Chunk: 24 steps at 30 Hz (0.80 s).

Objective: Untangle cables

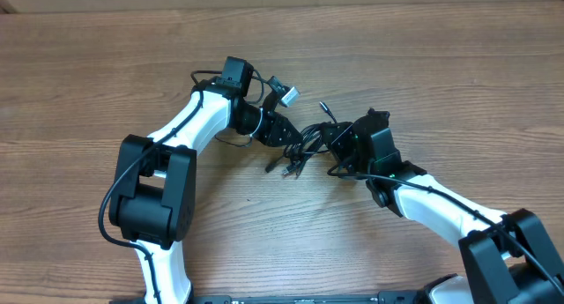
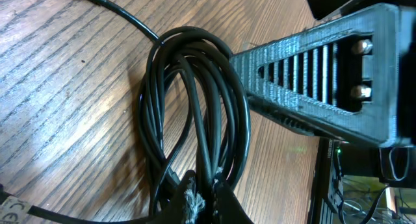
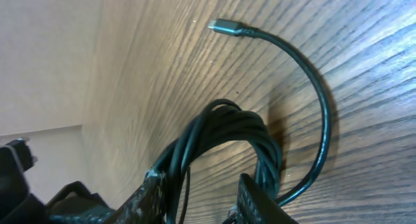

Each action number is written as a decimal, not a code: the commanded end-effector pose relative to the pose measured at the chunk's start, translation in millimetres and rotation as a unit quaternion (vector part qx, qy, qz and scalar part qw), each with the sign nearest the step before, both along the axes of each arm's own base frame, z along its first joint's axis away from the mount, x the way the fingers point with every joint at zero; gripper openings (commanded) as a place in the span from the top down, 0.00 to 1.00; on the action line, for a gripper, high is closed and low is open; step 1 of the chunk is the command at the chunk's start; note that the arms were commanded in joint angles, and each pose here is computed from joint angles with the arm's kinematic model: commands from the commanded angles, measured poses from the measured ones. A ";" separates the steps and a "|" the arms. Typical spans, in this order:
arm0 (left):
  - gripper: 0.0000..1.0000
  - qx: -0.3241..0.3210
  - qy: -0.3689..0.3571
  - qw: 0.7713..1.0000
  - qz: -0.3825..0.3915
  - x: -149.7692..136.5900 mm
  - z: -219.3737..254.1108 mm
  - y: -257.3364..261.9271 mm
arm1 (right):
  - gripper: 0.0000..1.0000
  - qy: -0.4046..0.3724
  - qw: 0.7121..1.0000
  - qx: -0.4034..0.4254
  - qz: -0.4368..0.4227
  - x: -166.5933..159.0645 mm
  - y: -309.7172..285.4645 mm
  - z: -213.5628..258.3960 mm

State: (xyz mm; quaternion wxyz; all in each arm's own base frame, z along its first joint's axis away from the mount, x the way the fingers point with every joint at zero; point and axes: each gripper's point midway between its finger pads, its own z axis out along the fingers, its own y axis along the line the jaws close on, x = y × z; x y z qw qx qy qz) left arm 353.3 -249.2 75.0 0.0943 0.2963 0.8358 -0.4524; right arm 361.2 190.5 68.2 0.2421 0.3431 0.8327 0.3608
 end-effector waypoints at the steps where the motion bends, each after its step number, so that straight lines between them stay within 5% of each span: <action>1: 0.96 0.009 -0.005 1.000 0.001 3.9 -0.9 -1.4 | 0.68 -0.001 1.000 -0.005 0.002 3.1 1.8 -0.8; 24: 0.96 0.009 -0.005 1.000 0.001 3.9 -0.9 -1.4 | 0.67 0.010 1.000 0.001 0.015 -1.8 5.7 -3.7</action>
